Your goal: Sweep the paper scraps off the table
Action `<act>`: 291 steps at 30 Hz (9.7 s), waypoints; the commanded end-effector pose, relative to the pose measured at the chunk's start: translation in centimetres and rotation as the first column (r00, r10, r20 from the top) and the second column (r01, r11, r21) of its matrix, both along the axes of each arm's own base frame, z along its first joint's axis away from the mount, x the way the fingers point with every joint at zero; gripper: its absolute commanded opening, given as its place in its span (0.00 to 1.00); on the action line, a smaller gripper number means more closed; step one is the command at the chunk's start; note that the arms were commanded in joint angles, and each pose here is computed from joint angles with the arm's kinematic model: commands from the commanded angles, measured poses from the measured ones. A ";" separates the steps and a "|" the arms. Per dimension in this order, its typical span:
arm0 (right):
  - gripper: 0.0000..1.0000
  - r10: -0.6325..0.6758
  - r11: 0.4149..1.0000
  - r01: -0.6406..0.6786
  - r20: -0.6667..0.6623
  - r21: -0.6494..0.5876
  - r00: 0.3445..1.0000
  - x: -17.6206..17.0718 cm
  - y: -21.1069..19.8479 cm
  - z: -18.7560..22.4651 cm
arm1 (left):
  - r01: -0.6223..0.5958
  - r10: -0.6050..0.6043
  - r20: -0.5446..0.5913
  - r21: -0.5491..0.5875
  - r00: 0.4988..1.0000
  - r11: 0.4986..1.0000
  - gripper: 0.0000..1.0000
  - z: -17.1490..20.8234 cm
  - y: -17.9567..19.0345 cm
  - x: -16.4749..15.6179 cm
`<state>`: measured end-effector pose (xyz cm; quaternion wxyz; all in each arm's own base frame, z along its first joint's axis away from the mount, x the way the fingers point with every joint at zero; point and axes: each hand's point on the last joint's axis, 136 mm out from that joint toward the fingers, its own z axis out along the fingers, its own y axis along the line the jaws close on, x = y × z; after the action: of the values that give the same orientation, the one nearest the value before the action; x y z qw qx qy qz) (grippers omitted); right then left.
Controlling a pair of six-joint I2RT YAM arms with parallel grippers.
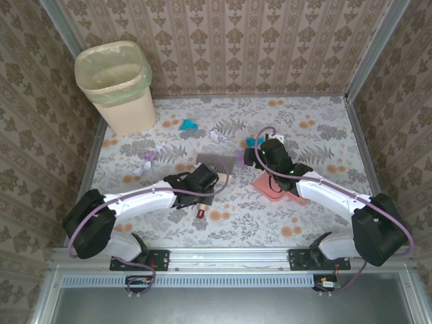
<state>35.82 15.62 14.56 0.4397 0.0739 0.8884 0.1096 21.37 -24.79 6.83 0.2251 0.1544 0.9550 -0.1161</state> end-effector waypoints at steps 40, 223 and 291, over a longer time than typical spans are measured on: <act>0.65 0.848 0.529 -0.633 0.385 -0.565 0.365 -15.4 20.0 0.7 | -0.668 0.419 -0.683 -0.136 0.598 0.732 0.00 3.1 1.7 3.6; 0.00 -0.195 0.961 0.266 0.509 -0.071 0.839 -11.5 -15.5 22.8 | -0.465 0.364 -0.322 -0.336 0.874 0.819 0.35 -1.2 -28.0 -1.8; 0.00 0.019 0.987 -0.071 0.339 0.141 0.940 -6.8 -6.7 19.5 | 0.130 -0.139 -0.355 -0.048 0.925 0.990 0.49 -2.9 -1.9 -5.9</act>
<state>28.85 8.43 31.73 0.5492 0.0648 0.8150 0.1731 14.90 -26.51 3.25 0.0349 0.1779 0.9682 -0.1724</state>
